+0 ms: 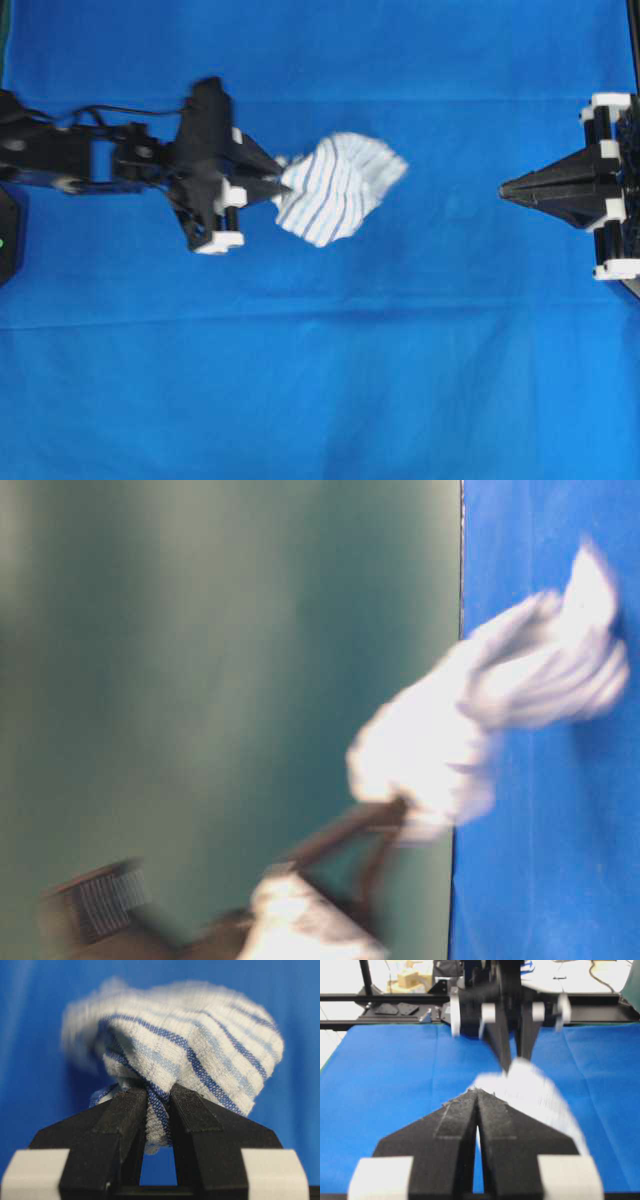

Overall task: Hand over the towel.
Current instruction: 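Lift the towel with the left gripper toward the table center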

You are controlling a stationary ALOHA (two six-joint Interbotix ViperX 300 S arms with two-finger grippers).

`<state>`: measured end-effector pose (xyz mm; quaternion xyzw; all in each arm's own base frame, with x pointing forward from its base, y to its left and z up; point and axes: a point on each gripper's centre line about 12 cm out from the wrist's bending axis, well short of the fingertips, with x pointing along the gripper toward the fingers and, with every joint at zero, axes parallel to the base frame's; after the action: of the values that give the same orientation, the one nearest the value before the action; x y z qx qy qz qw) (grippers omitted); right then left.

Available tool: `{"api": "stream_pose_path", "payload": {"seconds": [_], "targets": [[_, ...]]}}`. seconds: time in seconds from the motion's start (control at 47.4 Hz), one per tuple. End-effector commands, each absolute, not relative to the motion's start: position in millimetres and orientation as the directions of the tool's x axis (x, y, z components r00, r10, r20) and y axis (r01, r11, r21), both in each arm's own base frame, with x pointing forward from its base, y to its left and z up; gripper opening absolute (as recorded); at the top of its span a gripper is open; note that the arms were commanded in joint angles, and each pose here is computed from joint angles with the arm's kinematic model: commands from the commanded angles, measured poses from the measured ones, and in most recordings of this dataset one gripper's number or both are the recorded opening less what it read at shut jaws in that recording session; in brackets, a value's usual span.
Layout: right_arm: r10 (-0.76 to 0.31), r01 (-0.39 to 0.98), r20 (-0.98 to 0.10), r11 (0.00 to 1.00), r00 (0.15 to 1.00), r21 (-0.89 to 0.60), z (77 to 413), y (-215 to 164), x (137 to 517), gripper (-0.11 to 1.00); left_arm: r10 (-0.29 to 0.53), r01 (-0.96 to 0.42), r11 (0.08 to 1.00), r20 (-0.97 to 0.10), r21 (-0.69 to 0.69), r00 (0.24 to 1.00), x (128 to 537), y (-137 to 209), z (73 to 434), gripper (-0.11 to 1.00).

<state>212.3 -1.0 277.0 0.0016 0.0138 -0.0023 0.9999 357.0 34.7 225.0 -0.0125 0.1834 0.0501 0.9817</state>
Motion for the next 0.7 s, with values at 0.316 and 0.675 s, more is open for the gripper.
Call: {"api": "stream_pose_path", "payload": {"seconds": [0.316,0.675], "targets": [[-0.007,0.006,0.041,1.000,0.999,0.006,293,-1,212,0.00,0.063,-0.063,0.998,-0.003,-0.004,0.998,303,18,335,0.10],[-0.005,0.005,0.051,1.000,0.999,0.005,293,-1,217,0.00,0.043,-0.043,0.999,0.006,-0.004,0.999,296,12,335,0.10]]}}
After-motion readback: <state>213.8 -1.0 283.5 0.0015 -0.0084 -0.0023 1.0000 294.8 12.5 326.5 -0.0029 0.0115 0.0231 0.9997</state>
